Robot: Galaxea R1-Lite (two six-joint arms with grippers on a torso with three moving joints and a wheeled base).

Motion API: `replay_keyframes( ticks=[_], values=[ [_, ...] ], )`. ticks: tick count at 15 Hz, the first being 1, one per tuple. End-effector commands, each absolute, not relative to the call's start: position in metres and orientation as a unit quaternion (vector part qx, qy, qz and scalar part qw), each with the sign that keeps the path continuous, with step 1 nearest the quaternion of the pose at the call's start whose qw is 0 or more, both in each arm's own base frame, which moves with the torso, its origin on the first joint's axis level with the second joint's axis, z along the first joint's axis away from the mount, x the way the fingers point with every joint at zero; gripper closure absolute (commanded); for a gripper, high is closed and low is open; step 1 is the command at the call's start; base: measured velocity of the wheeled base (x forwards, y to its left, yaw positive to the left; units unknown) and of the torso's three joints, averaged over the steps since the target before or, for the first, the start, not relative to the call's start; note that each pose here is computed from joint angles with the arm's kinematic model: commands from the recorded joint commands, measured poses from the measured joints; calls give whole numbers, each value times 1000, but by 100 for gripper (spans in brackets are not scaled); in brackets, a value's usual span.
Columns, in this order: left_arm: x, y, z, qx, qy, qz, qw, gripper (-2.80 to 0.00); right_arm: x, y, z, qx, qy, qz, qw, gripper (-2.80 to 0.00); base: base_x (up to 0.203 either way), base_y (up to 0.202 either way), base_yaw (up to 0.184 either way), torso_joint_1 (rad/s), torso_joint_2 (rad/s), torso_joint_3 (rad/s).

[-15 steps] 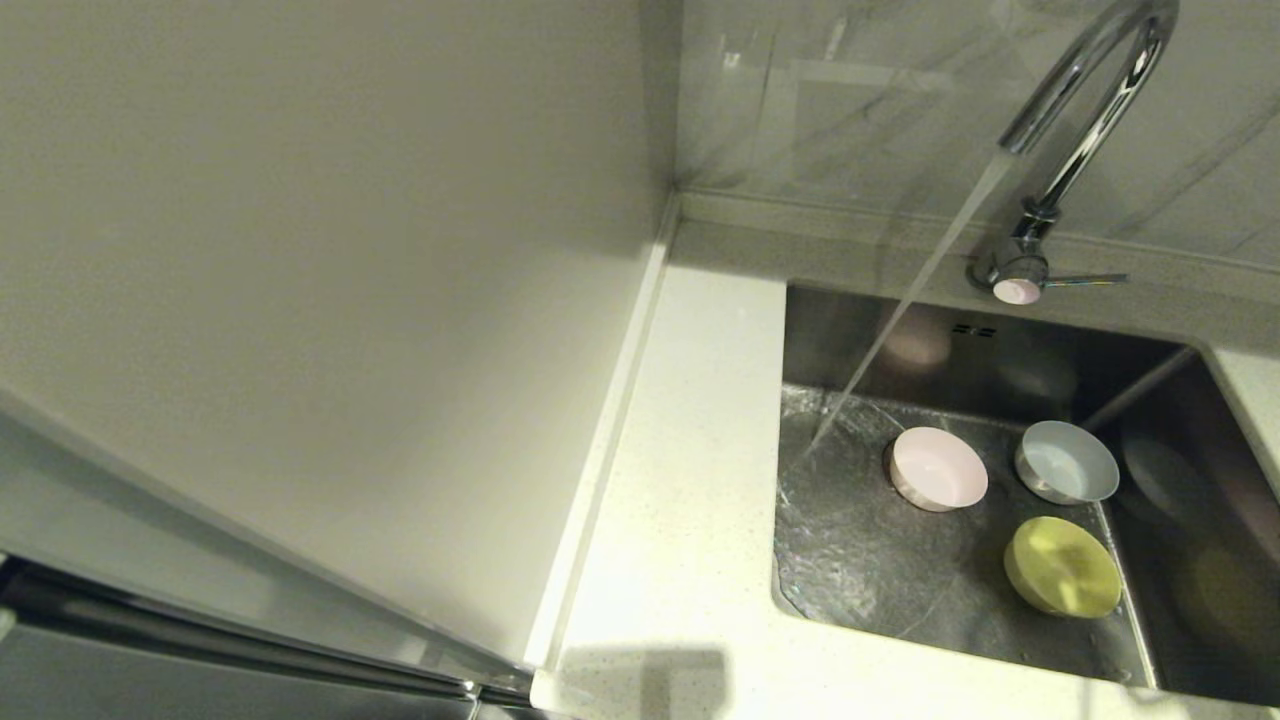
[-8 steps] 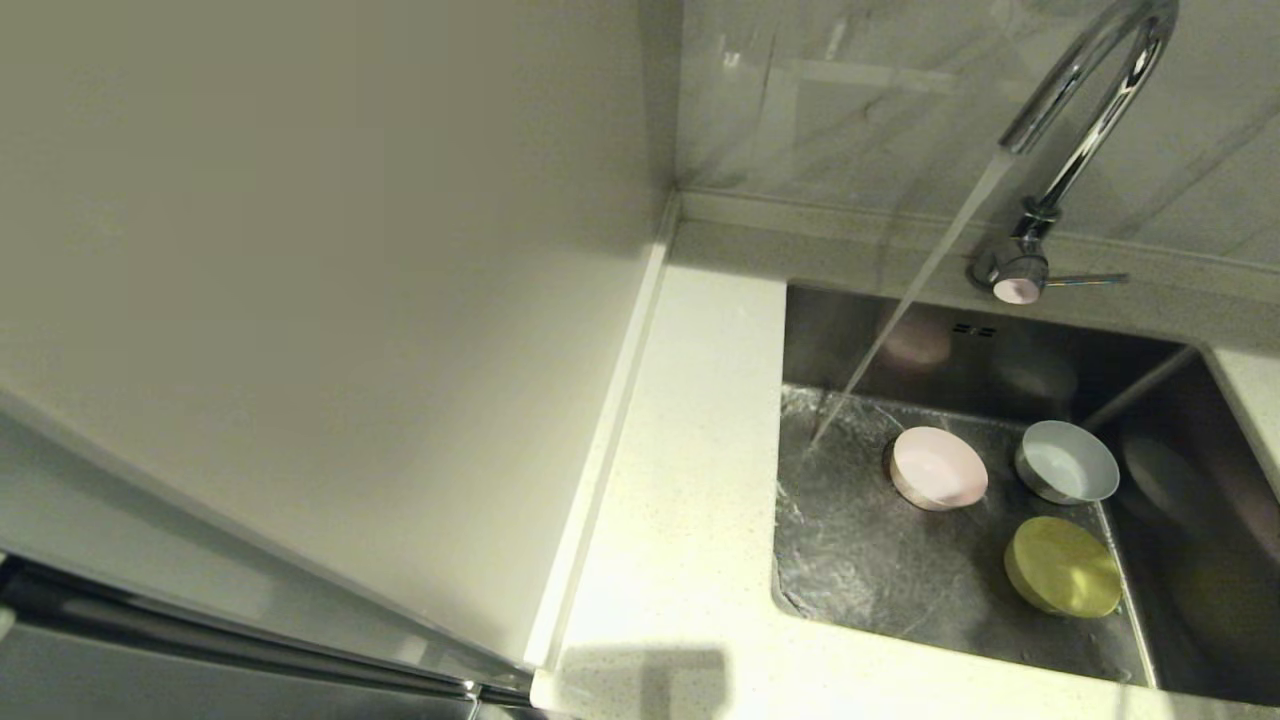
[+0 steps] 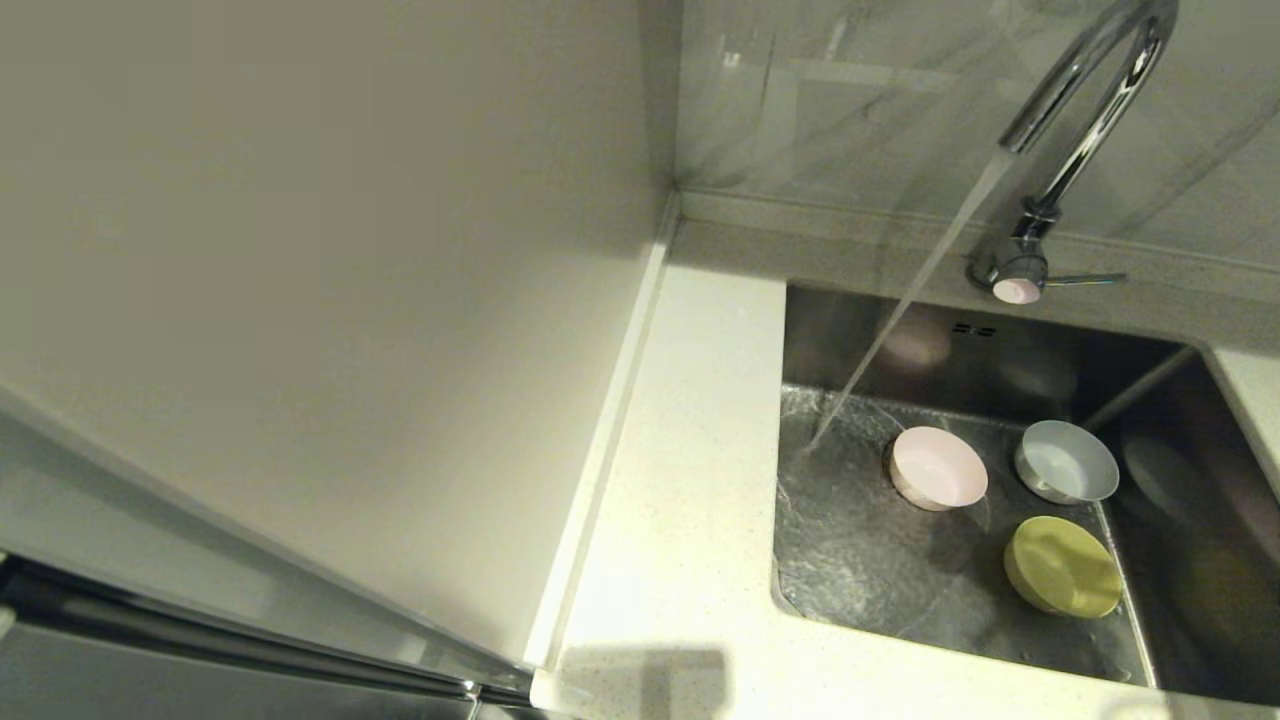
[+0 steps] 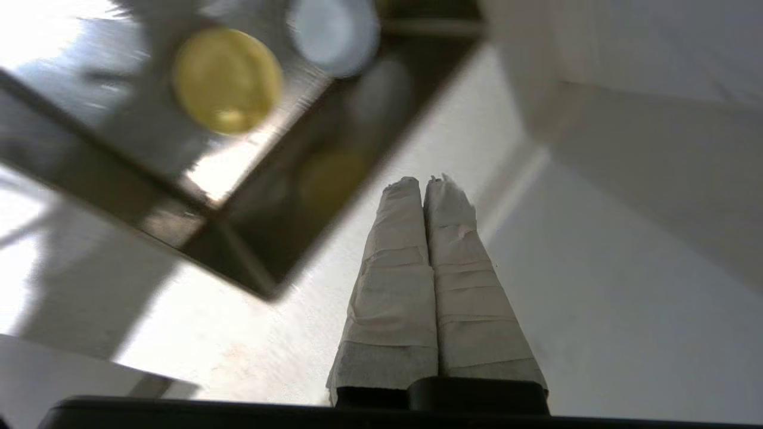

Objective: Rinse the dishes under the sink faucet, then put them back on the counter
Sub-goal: Turn off the faucet

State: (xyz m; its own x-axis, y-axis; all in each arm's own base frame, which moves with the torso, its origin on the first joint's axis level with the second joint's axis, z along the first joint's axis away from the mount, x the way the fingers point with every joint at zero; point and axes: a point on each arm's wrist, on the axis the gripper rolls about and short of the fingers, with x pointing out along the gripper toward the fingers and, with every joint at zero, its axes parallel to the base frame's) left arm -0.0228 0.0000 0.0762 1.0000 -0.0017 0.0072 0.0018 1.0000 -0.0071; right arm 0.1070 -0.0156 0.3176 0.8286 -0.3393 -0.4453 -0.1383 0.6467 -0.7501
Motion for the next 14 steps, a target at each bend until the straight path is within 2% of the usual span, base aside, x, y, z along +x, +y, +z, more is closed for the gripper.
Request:
replay_keyframes(
  ticks=[1,3,7,9,14],
  values=[
    [-23,0,75,-4,-2,-1,1000,0,133,-16,307,-406,309,-4,860,0,0,0,0,0,0,0],
    [-23,0,75,-4,-2,-1,1000,0,160,-17,302,-362,303,18,882,0,0,0,0,0,0,0],
    [-23,0,75,-4,-2,-1,1000,0,233,-23,310,-288,166,-28,943,0,0,0,0,0,0,0],
    [-23,0,75,-4,-2,-1,1000,0,261,-25,305,-287,124,-37,949,0,0,0,0,0,0,0],
    [-23,0,75,-4,-2,-1,1000,0,275,-38,288,-305,160,-43,938,0,0,0,0,0,0,0]
  ],
)
